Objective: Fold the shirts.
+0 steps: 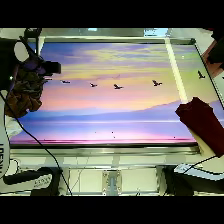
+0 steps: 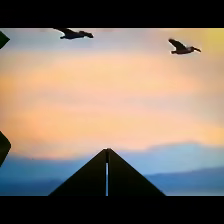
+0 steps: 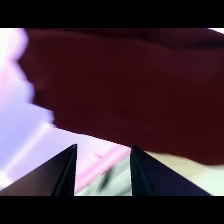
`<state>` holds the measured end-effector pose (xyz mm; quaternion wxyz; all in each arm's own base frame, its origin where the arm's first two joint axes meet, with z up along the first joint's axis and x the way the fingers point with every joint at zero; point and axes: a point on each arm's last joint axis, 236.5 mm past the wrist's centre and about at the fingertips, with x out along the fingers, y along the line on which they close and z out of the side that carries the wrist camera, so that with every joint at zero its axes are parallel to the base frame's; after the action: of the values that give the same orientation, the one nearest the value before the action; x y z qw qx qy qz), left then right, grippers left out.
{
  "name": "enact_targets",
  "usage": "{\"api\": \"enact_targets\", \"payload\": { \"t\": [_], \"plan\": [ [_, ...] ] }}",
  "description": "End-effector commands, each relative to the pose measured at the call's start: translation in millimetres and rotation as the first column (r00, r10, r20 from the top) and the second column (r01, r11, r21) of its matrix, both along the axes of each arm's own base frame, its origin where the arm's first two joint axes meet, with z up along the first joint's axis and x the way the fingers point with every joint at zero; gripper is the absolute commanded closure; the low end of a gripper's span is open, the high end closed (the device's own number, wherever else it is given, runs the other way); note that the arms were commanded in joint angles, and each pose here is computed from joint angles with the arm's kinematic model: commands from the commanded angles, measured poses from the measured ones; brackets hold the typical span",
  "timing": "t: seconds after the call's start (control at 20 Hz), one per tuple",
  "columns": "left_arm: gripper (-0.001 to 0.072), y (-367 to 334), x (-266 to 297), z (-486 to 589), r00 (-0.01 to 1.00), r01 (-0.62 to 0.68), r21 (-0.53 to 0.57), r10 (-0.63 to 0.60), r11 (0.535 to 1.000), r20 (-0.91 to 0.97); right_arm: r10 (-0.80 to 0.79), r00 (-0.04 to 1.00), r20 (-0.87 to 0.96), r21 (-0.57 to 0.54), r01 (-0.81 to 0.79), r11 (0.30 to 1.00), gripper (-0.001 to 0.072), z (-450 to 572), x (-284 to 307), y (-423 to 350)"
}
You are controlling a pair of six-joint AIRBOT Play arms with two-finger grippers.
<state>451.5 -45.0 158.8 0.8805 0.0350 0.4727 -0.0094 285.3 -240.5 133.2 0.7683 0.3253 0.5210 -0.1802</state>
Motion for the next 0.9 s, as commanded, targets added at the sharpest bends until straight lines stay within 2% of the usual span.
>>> {"api": "enact_targets", "payload": {
  "t": [0.0, 0.05, 0.15, 0.3, 0.45, 0.55, 0.85],
  "plan": [
    [0.0687, -21, 2, 3, 0.999, 0.030, -0.090, -0.029, 0.996, 0.015, 0.322, 0.836, 0.444, 0.059, -0.385, 0.921, 0.0330, 65, 90, 100],
    [0.0687, -32, 2, 4, 0.999, 0.045, -0.134, -0.043, 0.990, 0.018, 0.437, 0.763, 0.476, 0.007, -0.500, 0.866, 0.0330, 71, 104, 133],
    [0.0688, -45, 0, 4, 0.998, 0.064, -0.185, -0.063, 0.981, 0.012, 0.565, 0.689, 0.454, -0.082, -0.599, 0.797, 0.0331, 62, 128, 180],
    [0.0688, -47, -6, 1, 0.997, 0.065, -0.194, -0.070, 0.979, -0.018, 0.673, 0.631, 0.386, -0.184, -0.662, 0.726, 0.0331, 31, 159, 240],
    [0.0688, -45, -16, -6, 0.995, 0.060, -0.187, -0.074, 0.980, -0.069, 0.754, 0.608, 0.249, -0.310, -0.688, 0.657, 0.0330, 2, 168, 254],
    [0.0688, -45, -17, -6, 0.995, 0.060, -0.187, -0.074, 0.980, -0.071, 0.774, 0.600, 0.202, -0.353, -0.693, 0.629, 0.0331, -3, 170, 253],
    [0.0688, -46, -16, -6, 0.995, 0.060, -0.188, -0.074, 0.980, -0.069, 0.766, 0.638, 0.083, -0.411, -0.678, 0.609, 0.0331, -14, 166, 224]
  ]
}}
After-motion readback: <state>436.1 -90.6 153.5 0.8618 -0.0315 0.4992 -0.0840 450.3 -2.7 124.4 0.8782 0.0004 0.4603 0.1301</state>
